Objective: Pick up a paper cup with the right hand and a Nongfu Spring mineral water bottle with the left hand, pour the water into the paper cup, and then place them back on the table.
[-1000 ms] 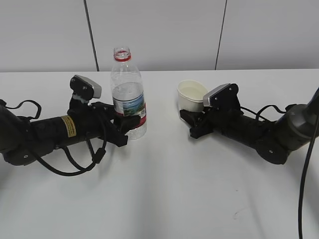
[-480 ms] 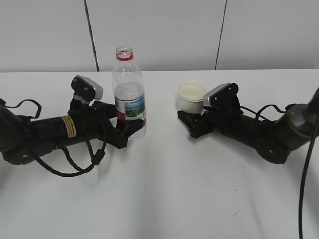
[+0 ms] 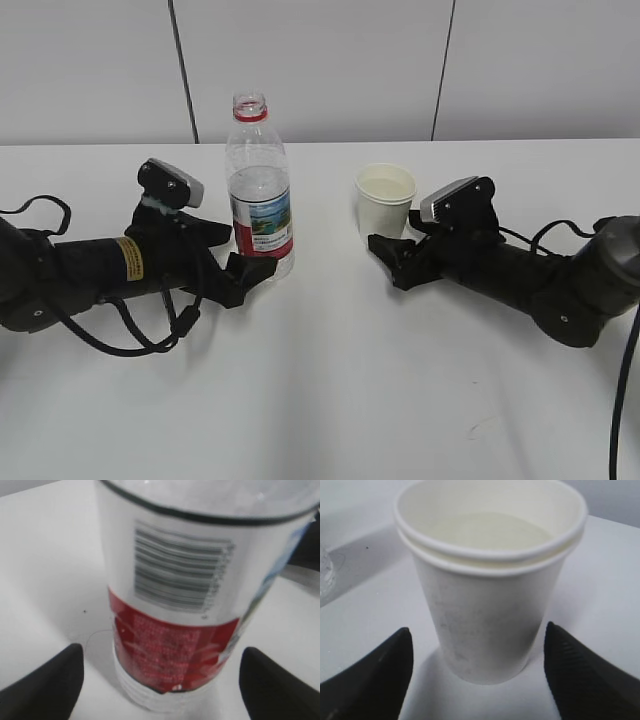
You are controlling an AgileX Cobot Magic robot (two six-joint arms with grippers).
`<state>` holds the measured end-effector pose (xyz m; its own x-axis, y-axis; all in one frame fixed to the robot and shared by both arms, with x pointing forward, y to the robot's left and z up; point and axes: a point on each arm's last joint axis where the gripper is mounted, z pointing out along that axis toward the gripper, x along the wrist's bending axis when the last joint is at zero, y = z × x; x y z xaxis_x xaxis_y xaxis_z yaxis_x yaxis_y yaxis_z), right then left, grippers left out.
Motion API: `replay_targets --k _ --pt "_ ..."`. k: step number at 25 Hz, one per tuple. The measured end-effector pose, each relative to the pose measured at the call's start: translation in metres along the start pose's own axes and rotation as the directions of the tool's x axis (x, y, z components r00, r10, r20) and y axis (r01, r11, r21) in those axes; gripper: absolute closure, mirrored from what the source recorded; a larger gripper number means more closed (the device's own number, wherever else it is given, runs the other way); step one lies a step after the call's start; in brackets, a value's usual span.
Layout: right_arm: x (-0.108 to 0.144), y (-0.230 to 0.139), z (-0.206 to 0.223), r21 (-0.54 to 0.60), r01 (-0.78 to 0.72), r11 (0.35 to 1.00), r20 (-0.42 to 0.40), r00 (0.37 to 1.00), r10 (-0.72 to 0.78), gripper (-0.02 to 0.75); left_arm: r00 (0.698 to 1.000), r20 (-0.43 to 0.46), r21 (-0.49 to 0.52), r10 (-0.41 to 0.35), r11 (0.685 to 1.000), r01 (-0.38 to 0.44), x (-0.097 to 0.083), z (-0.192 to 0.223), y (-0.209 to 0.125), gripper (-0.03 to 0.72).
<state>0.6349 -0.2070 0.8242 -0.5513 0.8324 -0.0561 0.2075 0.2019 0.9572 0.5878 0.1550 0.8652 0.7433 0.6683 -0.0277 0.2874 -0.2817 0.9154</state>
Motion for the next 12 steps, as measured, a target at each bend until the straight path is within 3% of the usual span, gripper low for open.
replay_targets --k 6,12 --pt "-0.002 0.008 -0.018 0.002 -0.019 1.0 0.03 0.999 0.019 0.141 0.999 -0.033 0.018 -0.027 0.999 0.027 0.0 -0.015 -0.001 0.12" --pt "-0.028 -0.001 -0.034 0.019 -0.064 0.998 0.12 0.991 0.061 0.142 0.99 -0.128 0.062 -0.061 0.996 0.07 0.018 -0.031 -0.004 0.12"
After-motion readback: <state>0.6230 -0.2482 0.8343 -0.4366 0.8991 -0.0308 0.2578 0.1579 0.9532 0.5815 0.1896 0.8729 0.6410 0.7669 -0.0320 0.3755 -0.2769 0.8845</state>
